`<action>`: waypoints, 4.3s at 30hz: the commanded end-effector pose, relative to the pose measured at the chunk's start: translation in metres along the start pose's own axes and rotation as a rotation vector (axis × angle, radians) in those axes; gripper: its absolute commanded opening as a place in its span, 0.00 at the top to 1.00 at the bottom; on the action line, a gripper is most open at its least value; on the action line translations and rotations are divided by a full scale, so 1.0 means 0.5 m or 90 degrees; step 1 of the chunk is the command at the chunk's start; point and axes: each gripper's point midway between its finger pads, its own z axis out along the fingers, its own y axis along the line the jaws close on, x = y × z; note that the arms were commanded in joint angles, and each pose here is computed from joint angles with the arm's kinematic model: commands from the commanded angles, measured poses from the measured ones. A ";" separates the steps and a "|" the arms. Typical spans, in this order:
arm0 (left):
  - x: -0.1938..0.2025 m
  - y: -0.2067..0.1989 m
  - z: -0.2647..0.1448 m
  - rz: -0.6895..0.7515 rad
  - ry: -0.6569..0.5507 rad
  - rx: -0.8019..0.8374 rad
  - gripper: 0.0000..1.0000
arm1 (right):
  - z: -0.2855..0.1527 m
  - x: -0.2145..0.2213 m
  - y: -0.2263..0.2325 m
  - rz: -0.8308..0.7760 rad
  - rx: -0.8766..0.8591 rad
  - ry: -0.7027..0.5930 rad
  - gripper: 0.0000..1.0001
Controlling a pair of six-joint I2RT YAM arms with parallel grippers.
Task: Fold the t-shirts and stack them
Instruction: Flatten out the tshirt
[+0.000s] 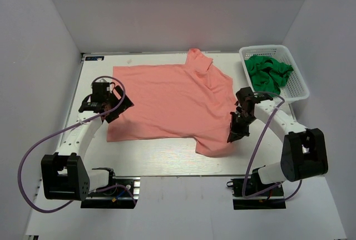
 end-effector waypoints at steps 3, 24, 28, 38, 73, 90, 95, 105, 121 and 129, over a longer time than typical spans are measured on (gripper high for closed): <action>-0.011 -0.006 -0.003 0.008 -0.004 -0.005 0.00 | 0.015 0.018 -0.015 0.021 0.023 0.036 0.73; -0.004 -0.032 0.048 0.004 0.018 0.043 0.00 | -0.018 0.053 0.292 -0.551 -0.251 -0.156 0.10; -0.010 -0.041 0.056 0.004 0.018 0.051 0.00 | 0.080 0.088 0.277 -0.627 -0.171 -0.095 0.10; -0.039 -0.072 0.081 0.004 0.030 0.061 0.00 | 0.160 0.114 0.289 -0.710 -0.157 -0.099 0.10; -0.087 -0.135 0.072 0.031 0.026 0.102 0.00 | 0.126 0.269 0.292 -0.911 -0.296 0.063 0.10; -0.060 -0.082 0.182 0.081 0.049 -0.031 0.00 | 0.081 -0.114 0.117 -0.236 0.092 -0.293 0.10; -0.057 -0.025 0.219 0.081 0.054 -0.130 0.00 | 0.095 -0.167 0.053 -0.150 0.130 -0.278 0.10; -0.096 0.024 0.292 0.081 0.058 -0.234 0.00 | 0.145 -0.359 0.055 -0.113 0.114 -0.287 0.10; -0.277 -0.063 0.313 0.078 -0.051 -0.225 0.00 | -0.017 -0.578 0.187 -0.249 0.020 -0.416 0.10; -0.258 -0.064 0.196 0.062 -0.093 -0.181 0.00 | -0.046 -0.496 0.152 -0.245 0.033 -0.416 0.10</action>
